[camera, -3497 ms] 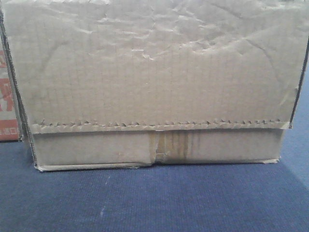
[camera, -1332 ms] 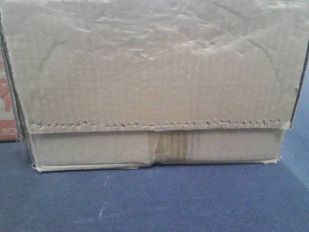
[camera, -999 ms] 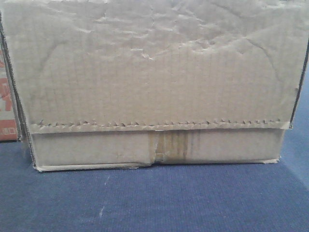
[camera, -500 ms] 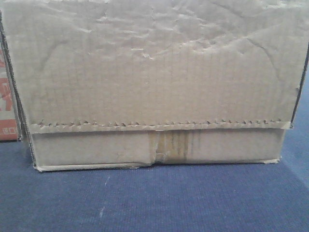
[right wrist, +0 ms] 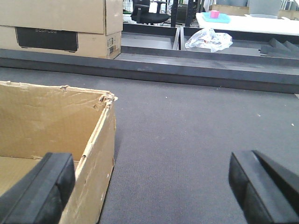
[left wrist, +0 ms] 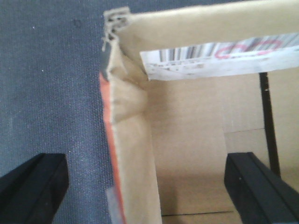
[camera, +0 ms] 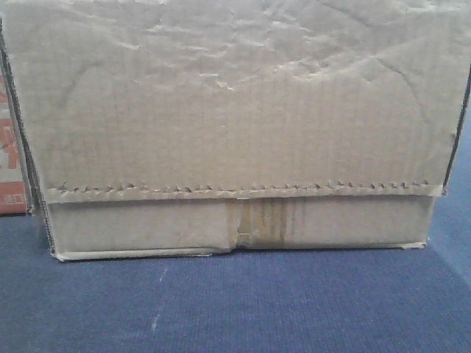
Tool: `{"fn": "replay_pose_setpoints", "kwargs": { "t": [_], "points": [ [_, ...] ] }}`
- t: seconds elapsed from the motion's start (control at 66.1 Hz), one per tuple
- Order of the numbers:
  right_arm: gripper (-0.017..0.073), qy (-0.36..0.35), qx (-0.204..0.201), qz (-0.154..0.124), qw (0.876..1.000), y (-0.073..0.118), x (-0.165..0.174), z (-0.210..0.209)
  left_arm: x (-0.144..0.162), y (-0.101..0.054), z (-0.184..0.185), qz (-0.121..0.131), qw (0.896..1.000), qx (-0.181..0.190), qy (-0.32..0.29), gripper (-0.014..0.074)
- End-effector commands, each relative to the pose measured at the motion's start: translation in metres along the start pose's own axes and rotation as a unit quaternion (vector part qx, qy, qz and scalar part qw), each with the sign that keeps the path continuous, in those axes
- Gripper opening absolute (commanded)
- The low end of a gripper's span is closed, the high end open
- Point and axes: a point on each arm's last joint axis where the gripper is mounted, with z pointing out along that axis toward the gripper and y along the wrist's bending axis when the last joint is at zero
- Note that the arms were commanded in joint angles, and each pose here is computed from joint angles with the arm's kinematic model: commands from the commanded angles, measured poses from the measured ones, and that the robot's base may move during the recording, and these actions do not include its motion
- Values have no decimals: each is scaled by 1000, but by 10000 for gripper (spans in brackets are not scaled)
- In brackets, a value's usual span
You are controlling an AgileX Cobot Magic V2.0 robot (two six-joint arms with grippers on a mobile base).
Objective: Stack two boxes on right shelf middle
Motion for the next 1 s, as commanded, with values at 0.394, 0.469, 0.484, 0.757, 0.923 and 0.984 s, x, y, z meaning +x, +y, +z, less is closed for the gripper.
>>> {"fn": "replay_pose_setpoints", "kwargs": {
  "t": [0.394,0.469,0.484,0.757,0.923,0.984],
  "points": [
    [570,-7,1,-5,1000,0,-3,0,-1,2,0,1,1000,-2,2,179],
    [570,-7,1,-5,1000,0,-3,0,0,2,0,2,1000,-4,4,13],
    [570,-7,1,-5,1000,0,-3,0,0,3,0,3,1000,-6,5,-20],
    [570,-7,1,-5,1000,0,-3,0,2,3,-11,-10,1000,-15,-1,-111],
    [570,-6,-1,-5,1000,0,-3,0,1,3,-55,-32,997,-40,-57,-111],
    [570,-6,-1,-5,1000,0,-3,0,1,4,-77,-40,994,-54,-87,-111]
  ]
}}
